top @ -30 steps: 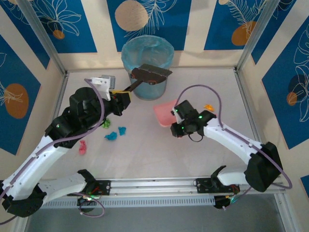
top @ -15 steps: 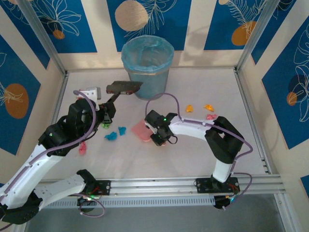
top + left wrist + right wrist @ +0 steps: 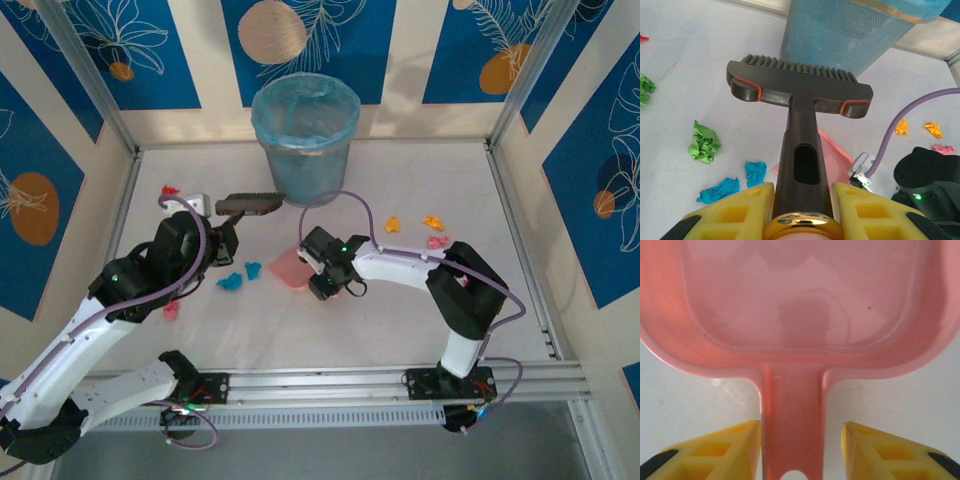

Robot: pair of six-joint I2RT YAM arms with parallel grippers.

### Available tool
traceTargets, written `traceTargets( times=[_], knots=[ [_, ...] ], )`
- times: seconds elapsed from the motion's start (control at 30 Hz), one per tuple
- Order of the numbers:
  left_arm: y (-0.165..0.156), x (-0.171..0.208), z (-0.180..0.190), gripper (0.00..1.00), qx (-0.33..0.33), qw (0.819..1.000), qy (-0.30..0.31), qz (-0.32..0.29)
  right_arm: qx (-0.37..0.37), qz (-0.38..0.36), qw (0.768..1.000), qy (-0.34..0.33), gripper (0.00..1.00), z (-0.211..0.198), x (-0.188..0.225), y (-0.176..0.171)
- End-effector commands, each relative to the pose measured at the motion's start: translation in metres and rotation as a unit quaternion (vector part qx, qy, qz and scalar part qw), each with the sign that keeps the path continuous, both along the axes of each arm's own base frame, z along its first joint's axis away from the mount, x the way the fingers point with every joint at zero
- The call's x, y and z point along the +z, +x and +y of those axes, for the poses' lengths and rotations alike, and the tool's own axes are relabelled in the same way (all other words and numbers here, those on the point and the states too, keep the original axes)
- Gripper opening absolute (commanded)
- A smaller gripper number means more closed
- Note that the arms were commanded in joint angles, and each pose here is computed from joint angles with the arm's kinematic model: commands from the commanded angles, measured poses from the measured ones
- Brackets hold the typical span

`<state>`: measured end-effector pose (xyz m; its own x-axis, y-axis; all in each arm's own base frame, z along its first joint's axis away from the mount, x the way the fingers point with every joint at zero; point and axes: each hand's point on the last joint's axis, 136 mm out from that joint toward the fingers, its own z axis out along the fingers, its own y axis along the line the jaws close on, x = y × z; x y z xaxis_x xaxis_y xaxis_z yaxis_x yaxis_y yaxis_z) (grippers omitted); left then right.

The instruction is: Sweep away the paper scraps from the table

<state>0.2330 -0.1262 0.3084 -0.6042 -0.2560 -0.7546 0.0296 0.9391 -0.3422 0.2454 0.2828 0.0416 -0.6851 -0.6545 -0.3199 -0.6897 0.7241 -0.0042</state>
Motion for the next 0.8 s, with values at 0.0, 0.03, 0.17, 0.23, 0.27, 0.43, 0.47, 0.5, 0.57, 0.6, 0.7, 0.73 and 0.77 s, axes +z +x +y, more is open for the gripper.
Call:
traceTargets(
  times=[0.0,0.03,0.17,0.23,0.27,0.43,0.47,0.5,0.57,0.6,0.7,0.73,0.77],
  knots=[
    [0.005,0.011,0.002,0.0,0.011,1.0,-0.002,-0.014,-0.015,-0.04,0.998,0.055,0.47,0.006,0.029,0.008],
    [0.006,0.012,0.002,0.0,0.01,1.0,-0.001,-0.014,-0.022,-0.05,0.996,0.068,0.47,0.005,0.036,0.008],
    [0.01,0.013,0.0,0.0,0.007,1.0,0.011,-0.012,-0.06,-0.097,0.982,0.15,0.5,-0.006,0.067,0.008],
    [0.011,0.012,-0.004,0.0,0.001,1.0,0.014,-0.008,-0.05,-0.124,0.966,0.219,0.51,-0.007,0.079,0.0],
    [0.013,0.012,-0.005,0.0,-0.001,1.0,0.014,-0.005,-0.031,-0.142,0.955,0.257,0.51,-0.007,0.082,-0.006],
    [0.018,0.008,-0.017,0.0,-0.015,1.0,0.012,0.007,-0.004,-0.205,0.931,0.302,0.71,-0.027,0.076,-0.023],
    [0.018,0.007,-0.018,0.0,-0.017,1.0,0.013,0.009,-0.006,-0.195,0.936,0.294,0.71,-0.03,0.07,-0.023],
    [0.019,0.004,-0.02,0.0,-0.018,1.0,0.014,0.012,0.001,-0.194,0.935,0.296,0.7,-0.03,0.067,-0.026],
    [0.021,0.003,-0.022,0.0,-0.022,1.0,0.014,0.016,0.022,-0.197,0.928,0.315,0.7,-0.029,0.062,-0.032],
    [0.022,0.001,-0.024,0.0,-0.024,0.999,0.015,0.018,0.018,-0.197,0.927,0.317,0.7,-0.03,0.059,-0.031],
    [0.023,-0.001,-0.026,0.0,-0.026,0.999,0.014,0.027,0.03,-0.195,0.928,0.315,0.69,-0.026,0.051,-0.029],
    [0.024,-0.002,-0.027,0.0,-0.026,0.999,0.014,0.029,0.035,-0.195,0.928,0.316,0.68,-0.023,0.05,-0.029],
    [0.024,-0.003,-0.027,0.0,-0.026,0.999,0.011,0.032,0.044,-0.194,0.929,0.311,0.68,-0.02,0.047,-0.028]
  ],
)
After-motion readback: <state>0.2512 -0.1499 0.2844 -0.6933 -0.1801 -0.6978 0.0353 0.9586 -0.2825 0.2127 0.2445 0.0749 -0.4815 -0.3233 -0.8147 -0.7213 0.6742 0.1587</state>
